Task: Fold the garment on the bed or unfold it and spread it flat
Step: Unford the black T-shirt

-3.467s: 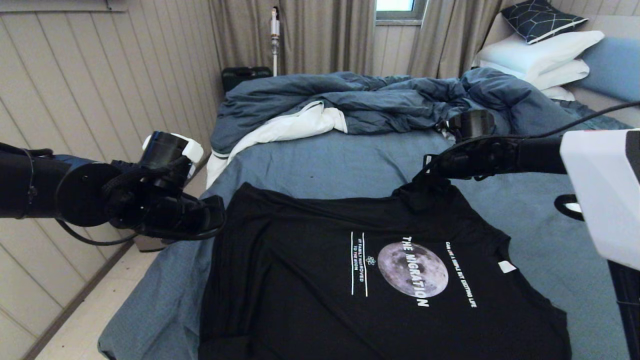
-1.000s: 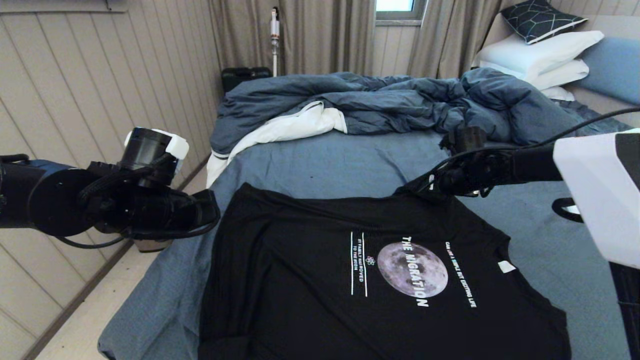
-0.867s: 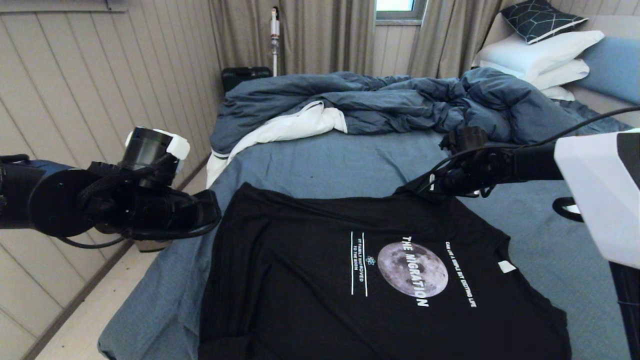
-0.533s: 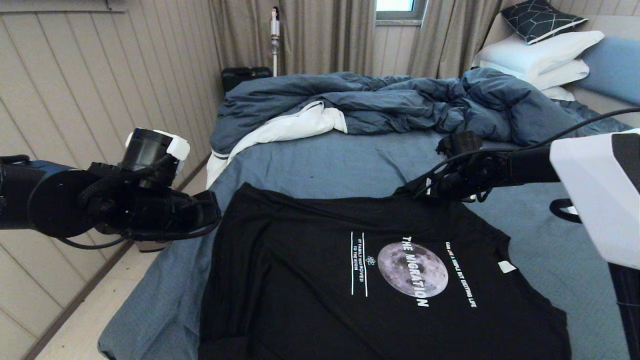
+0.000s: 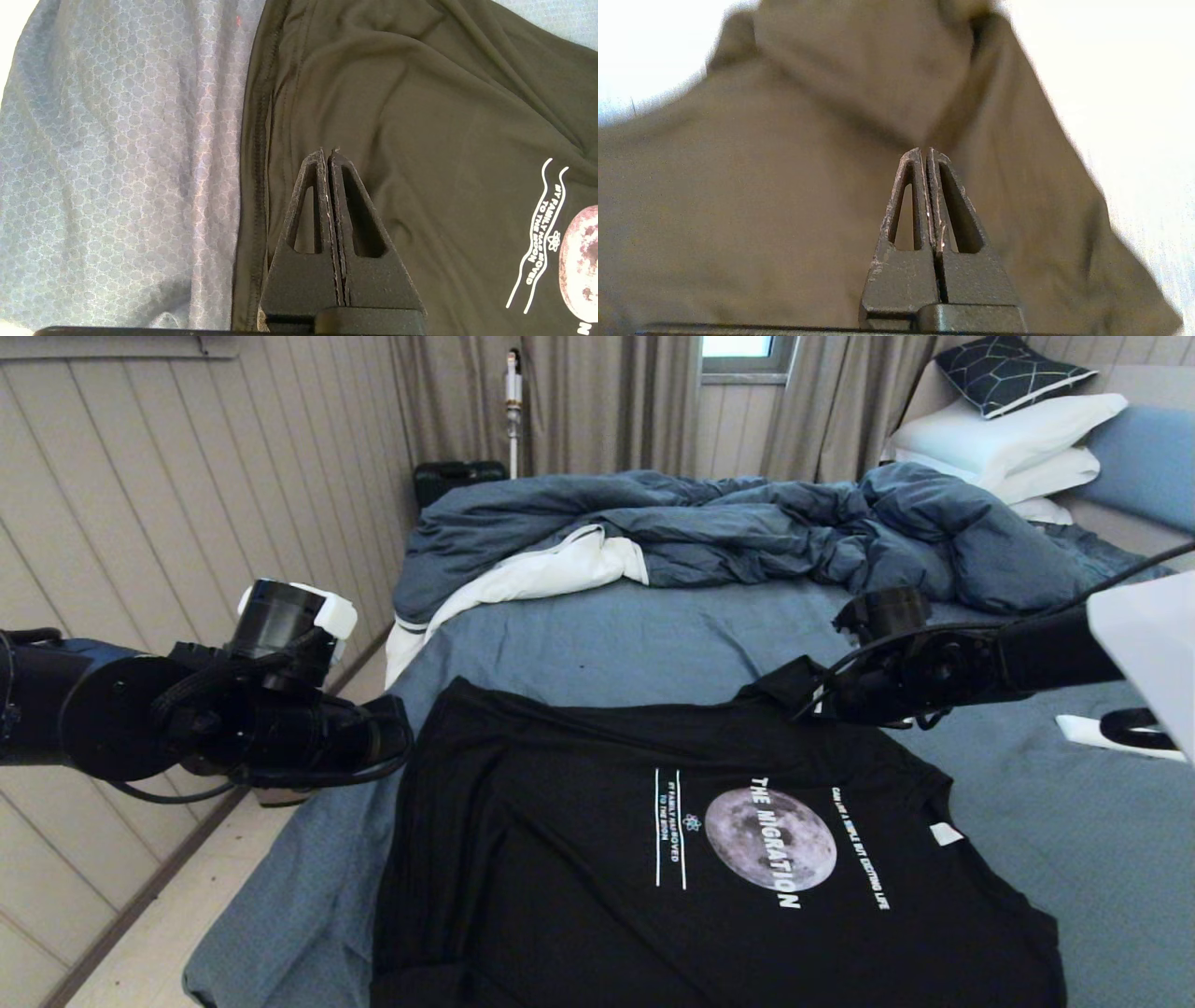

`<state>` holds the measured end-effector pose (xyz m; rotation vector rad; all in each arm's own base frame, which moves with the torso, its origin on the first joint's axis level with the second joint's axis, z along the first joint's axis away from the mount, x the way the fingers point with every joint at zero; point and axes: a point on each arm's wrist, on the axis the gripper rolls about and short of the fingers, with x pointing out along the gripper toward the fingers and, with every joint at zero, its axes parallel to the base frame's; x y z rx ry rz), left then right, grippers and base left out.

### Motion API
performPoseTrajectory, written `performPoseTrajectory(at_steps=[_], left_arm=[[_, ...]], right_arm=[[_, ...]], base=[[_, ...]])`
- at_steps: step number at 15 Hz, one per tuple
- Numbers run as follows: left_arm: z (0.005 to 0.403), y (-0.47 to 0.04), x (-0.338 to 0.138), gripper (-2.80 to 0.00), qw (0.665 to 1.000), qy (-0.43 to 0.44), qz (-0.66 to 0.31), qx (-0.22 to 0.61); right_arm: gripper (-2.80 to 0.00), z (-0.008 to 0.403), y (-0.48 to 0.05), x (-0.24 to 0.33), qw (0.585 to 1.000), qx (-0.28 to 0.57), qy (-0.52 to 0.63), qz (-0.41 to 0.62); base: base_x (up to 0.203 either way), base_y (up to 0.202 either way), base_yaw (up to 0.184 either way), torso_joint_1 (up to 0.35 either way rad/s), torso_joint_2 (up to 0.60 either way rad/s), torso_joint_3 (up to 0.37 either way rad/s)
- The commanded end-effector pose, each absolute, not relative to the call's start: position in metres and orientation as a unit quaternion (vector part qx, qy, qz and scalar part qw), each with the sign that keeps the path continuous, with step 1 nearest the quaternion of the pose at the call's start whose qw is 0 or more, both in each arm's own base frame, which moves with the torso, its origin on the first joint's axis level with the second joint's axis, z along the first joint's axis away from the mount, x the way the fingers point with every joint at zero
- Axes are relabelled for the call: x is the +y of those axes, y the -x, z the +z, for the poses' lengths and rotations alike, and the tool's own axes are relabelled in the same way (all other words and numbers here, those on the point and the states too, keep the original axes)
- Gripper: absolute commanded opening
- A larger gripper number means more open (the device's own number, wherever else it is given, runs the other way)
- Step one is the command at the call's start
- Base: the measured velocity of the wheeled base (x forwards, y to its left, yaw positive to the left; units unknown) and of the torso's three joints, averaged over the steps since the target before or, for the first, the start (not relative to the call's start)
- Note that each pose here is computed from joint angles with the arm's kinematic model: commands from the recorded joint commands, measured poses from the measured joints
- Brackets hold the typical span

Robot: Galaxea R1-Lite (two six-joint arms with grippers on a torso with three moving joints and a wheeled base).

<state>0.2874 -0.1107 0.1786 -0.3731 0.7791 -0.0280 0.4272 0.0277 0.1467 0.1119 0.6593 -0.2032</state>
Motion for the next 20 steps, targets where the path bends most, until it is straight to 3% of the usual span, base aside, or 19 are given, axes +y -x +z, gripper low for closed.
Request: performPoseTrajectory(at_steps=[1,12,15,20], left_arm=[[0.178,-0.288,-0.111,-2.80,0.908,0.182,-0.012,0.378],[0.177,-0.288,-0.111,-2.80,0.907,0.181,-0.012,0.379],[0.177,-0.288,-0.111,-2.80,0.907,0.182,-0.012,0.380],[0.176,-0.289,-0.111,-2.80,0.905,0.191,-0.008,0.381]], right_arm=[[-2.80,0.147,-0.415,0.027,0.939,0.325,-0.052,-0.100],[-2.80,0.096,-0.465,0.049,0.943,0.309,-0.036,-0.115],[-2.80,0.096,-0.487,0.058,0.952,0.253,-0.025,-0.173],[-2.80,0.093,-0.531,0.071,0.952,0.080,-0.027,-0.294]], base=[[0.000,0.000,0.000,0.000,0.00,0.000],[0.000,0.000,0.000,0.000,0.00,0.000],[0.000,0.000,0.000,0.000,0.00,0.000],[0.000,0.000,0.000,0.000,0.00,0.000]])
